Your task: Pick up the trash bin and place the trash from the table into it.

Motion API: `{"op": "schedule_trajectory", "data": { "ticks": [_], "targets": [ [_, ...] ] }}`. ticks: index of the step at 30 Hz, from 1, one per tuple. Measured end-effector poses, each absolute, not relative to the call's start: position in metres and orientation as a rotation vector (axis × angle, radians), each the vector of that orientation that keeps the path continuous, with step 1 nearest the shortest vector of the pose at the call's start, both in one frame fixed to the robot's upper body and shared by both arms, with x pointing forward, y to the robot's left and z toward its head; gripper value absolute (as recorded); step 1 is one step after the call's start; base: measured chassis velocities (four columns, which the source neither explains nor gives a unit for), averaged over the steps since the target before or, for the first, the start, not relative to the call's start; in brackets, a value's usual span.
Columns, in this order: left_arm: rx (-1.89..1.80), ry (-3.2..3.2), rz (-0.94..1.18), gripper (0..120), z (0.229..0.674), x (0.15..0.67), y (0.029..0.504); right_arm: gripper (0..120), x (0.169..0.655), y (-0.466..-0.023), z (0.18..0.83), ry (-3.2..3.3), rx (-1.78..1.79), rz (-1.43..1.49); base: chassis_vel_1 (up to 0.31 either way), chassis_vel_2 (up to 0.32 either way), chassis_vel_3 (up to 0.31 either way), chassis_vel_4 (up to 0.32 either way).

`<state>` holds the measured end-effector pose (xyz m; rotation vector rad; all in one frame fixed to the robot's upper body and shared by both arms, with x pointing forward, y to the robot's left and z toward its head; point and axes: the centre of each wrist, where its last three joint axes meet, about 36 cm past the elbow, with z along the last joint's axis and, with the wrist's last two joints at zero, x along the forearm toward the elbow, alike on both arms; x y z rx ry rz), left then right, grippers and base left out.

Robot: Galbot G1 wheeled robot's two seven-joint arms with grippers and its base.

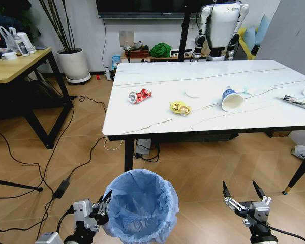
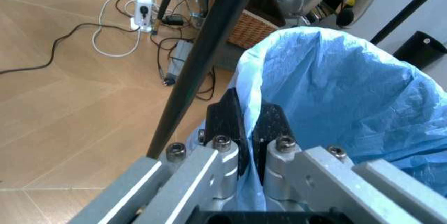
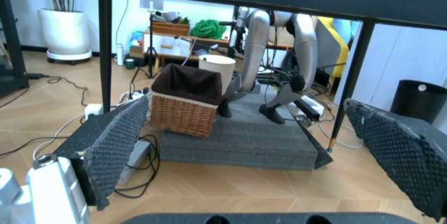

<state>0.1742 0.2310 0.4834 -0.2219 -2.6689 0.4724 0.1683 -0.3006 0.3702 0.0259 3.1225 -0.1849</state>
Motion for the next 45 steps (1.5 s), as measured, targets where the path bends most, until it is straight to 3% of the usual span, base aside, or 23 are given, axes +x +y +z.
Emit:
{"op": "schedule_trajectory", "data": {
  "ticks": [45],
  "targets": [
    [-0.230, -2.673, 0.459, 0, 0.4812, 0.1742, 0.2292, 100, 0.1673, -0.3010, 0.3753, 3.113, 0.031, -0.188, 0.000, 0.000, 0.000, 0.000]
  ]
}}
